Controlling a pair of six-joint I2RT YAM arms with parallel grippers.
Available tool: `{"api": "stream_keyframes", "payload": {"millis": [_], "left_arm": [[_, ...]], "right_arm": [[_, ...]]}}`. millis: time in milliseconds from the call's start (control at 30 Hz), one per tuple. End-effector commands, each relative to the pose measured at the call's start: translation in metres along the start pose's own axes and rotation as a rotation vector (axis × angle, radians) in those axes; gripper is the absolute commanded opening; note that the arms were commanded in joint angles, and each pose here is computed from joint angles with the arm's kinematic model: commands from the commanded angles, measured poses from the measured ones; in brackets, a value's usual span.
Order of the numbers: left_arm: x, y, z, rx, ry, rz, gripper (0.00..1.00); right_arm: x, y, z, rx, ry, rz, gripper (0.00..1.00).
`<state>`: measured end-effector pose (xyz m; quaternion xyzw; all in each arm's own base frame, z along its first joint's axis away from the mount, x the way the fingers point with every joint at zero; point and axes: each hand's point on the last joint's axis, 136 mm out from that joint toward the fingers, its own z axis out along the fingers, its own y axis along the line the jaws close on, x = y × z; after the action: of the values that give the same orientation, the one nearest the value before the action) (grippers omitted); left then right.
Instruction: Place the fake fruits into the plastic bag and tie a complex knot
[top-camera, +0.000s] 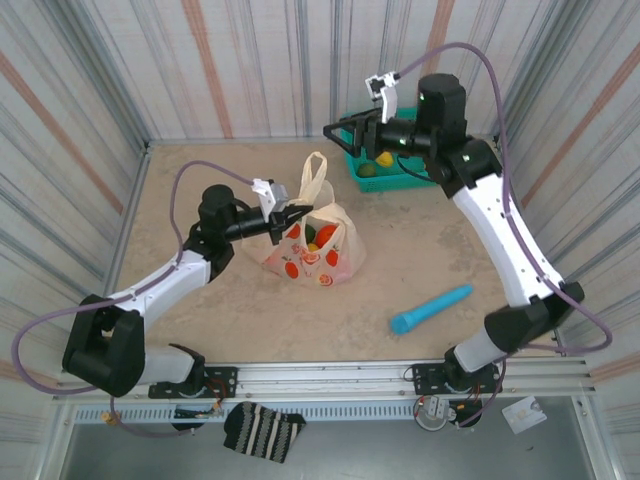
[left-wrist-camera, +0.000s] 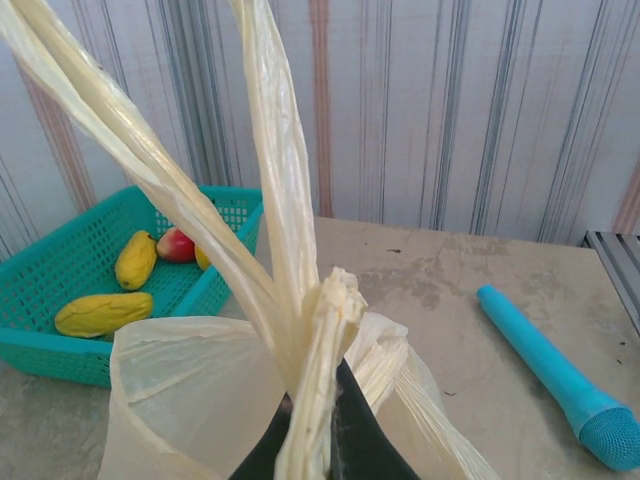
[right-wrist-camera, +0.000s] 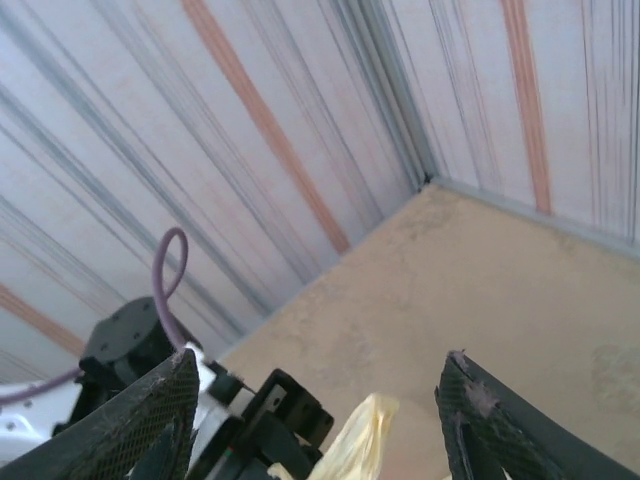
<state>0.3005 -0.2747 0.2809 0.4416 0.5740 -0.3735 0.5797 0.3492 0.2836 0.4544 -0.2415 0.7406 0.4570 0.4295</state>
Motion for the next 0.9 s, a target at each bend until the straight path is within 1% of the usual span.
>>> {"api": "stream_keyframes", "payload": {"millis": [0,100,200,233,267,333,400,433,467,500,533,600,700,833,867], "left_arm": [[-0.012,-0.004,-0.006,-0.020,-0.016,0.076,0.00],[-0.012,-0.005,-0.007,-0.019,-0.013,0.083,0.00],[-0.010,-0.008,-0.006,-0.007,-0.005,0.089,0.00],[-0.010,-0.008,-0.005,-0.004,0.000,0.092,0.00],[-0.010,-0.009,-0.005,-0.003,0.003,0.096,0.00],[-0.009,-0.009,-0.006,-0.006,0.006,0.101,0.00],[-0.008,-0.010,-0.006,-0.006,0.012,0.104,0.00],[-0.007,-0.011,-0.006,-0.002,0.015,0.106,0.00],[-0.007,-0.013,-0.005,0.004,0.015,0.108,0.00],[-0.007,-0.014,-0.005,0.007,0.018,0.109,0.00],[-0.007,-0.015,-0.004,0.010,0.021,0.112,0.00],[-0.006,-0.015,-0.004,0.010,0.028,0.112,0.00],[-0.006,-0.015,-0.005,0.000,0.032,0.117,0.00],[-0.004,-0.012,-0.005,-0.015,0.042,0.117,0.00],[-0.005,-0.012,-0.005,-0.017,0.042,0.118,0.00]], "right_arm": [[0.061,-0.009,0.014,0.014,0.268,0.294,0.64],[0.075,-0.004,0.022,0.003,0.331,0.309,0.58],[0.083,-0.003,0.026,0.027,0.365,0.304,0.48],[0.083,-0.006,0.027,0.047,0.368,0.296,0.43],[0.083,-0.008,0.026,0.060,0.364,0.291,0.35],[0.078,-0.010,0.024,0.077,0.341,0.275,0.23],[0.071,-0.007,0.023,0.070,0.315,0.264,0.21],[0.067,-0.004,0.022,0.054,0.305,0.263,0.24],[0.065,0.000,0.023,0.031,0.300,0.267,0.30],[0.063,0.001,0.024,0.015,0.300,0.274,0.34],[0.062,0.003,0.025,0.003,0.304,0.278,0.36],[0.065,0.004,0.029,-0.001,0.324,0.284,0.35],[0.073,0.007,0.033,0.031,0.356,0.251,0.25],[0.076,0.010,0.031,0.050,0.365,0.235,0.06],[0.075,0.010,0.029,0.056,0.361,0.230,0.04]]}}
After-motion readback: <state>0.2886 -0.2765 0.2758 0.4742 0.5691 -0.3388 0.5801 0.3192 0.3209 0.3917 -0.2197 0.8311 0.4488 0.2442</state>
